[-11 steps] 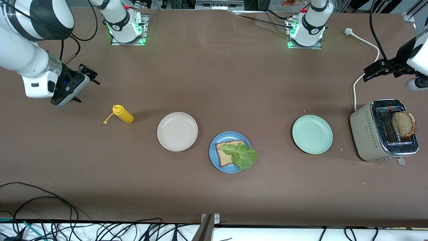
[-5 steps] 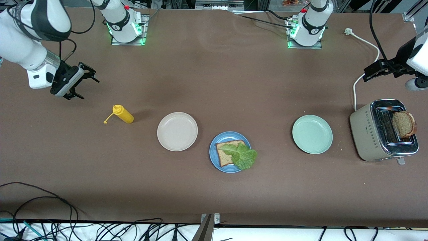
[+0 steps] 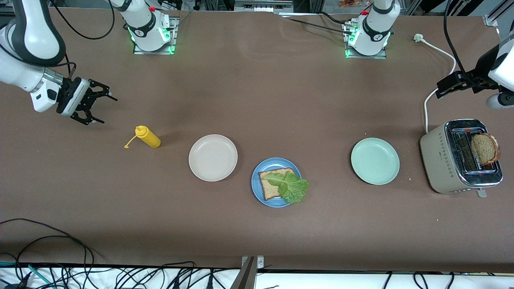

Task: Make sandwich in blue plate with both arms
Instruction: 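Move the right gripper over the yellow squeeze bottle, then lower the right gripper around the yellow bottle and close it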

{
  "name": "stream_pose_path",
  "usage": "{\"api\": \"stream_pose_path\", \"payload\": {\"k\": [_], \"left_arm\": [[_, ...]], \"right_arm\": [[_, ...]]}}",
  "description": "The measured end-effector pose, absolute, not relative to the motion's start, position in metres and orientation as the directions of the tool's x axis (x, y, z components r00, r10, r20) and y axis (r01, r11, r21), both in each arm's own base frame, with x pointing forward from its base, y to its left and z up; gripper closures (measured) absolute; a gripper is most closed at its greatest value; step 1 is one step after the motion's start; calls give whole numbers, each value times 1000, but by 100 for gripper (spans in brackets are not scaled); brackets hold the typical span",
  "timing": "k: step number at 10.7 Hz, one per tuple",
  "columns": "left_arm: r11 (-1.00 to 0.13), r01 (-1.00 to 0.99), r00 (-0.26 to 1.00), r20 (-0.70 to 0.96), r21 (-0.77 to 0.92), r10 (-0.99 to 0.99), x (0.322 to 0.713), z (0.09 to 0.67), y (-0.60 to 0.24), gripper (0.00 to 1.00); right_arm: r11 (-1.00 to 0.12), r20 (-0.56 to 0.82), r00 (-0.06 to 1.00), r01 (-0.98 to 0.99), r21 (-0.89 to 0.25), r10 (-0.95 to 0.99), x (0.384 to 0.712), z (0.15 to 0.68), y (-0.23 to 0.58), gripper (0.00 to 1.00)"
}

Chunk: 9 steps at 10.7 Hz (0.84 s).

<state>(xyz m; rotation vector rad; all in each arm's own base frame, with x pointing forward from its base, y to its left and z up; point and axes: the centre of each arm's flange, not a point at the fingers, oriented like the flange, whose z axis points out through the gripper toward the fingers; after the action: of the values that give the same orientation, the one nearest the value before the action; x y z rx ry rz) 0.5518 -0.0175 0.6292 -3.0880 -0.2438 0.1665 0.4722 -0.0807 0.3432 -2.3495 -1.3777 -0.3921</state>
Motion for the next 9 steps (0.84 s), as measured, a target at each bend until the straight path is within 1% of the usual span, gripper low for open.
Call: {"api": "stream_pose_path", "payload": {"k": [2,4,6,9], "left_arm": [[-987,154,982,-104,-48,158,552,629,-18,0],[-987,154,982,-104,-48,159,552,629,-17,0],[-987,155,982,-104,-48,159,552,629,-17,0],[-987,155,982,-104,-48,159,552,629,-17,0]], "right_arm": [[-368,537,418,907,-203,733,467,306,-90,1],[-319,628,372,926,-202,684,463,268,-94,0],[-277,681,338,940,-202,650,463,242,-93,0],[-216,749,283,958,-189,599,476,217,-90,0]]}}
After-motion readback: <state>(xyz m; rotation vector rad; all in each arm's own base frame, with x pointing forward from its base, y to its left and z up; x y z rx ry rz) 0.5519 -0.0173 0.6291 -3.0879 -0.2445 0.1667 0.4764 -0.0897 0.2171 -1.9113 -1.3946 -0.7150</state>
